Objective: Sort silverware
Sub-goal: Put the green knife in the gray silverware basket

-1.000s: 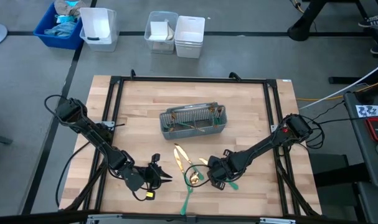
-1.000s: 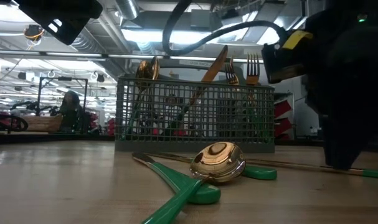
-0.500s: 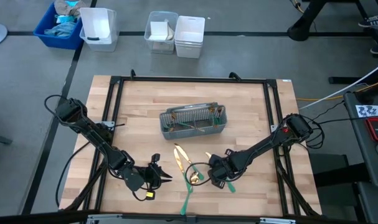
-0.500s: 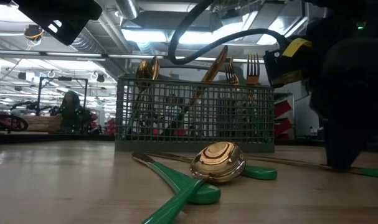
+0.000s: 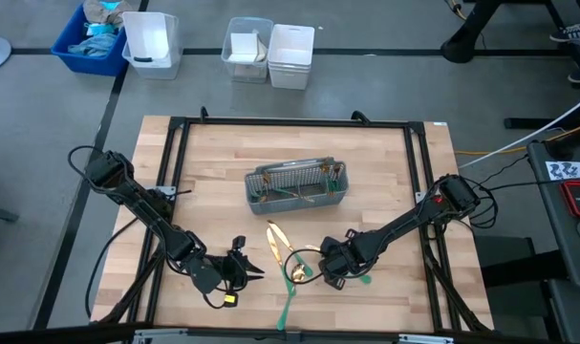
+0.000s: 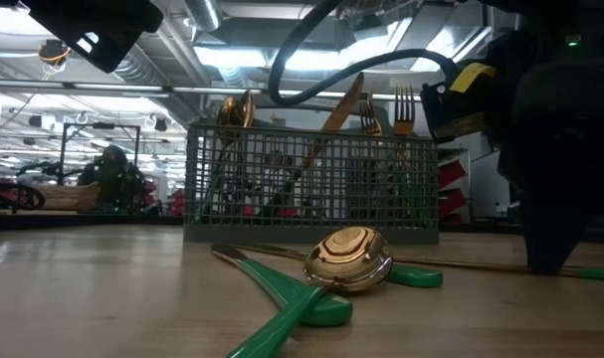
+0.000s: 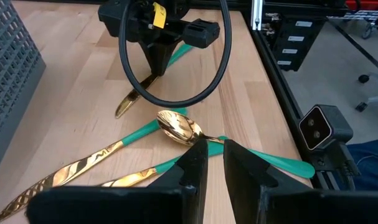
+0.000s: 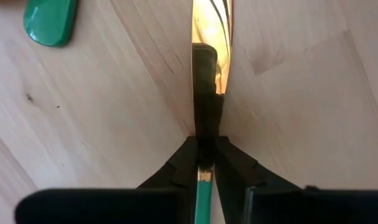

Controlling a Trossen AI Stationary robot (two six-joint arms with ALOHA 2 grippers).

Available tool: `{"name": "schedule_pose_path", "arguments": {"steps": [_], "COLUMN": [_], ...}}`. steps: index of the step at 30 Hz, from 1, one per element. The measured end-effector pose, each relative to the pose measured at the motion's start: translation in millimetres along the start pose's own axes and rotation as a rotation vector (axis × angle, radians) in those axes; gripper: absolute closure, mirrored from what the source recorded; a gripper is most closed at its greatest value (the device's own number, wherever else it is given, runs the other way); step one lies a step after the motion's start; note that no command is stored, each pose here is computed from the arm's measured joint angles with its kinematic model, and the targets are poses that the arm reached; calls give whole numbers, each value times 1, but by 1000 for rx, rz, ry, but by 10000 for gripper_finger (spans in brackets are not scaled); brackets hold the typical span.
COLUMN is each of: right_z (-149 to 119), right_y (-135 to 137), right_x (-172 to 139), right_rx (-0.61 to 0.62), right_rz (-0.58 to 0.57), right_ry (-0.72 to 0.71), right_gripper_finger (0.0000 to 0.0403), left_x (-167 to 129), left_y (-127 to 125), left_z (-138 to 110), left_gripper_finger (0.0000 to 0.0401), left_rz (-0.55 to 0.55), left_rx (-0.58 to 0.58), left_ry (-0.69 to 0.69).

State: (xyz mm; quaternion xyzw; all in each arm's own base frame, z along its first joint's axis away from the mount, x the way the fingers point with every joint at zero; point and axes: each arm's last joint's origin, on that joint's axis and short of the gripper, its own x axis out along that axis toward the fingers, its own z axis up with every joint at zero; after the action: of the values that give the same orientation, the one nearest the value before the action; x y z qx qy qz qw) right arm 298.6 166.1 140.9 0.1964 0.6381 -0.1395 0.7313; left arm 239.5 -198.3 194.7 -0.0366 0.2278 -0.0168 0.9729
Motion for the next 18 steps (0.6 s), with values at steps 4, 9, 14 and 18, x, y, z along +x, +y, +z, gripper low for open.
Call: {"name": "schedule_pose_path", "arguments": {"steps": [4,9,14,18], "right_z": [0,1,1,1], "right_y": [0,1,1,1], "right_x": [0,1,1,1], "right_rx": [-24,-29,-29,-29], "right_rz": [2,2,3,-1], "right_ry": [-4,-16,-18,-26], "right_gripper_finger": [358,342,339,359], "left_x": [0,0,0,0], "left_y": [0,0,0,0], "left_z": [0,0,0,0], "left_gripper_finger": [356,356,356,356], "left_rz": [0,0,0,0], "left_rx": [0,0,0,0], "left_ry": [0,0,0,0]}}
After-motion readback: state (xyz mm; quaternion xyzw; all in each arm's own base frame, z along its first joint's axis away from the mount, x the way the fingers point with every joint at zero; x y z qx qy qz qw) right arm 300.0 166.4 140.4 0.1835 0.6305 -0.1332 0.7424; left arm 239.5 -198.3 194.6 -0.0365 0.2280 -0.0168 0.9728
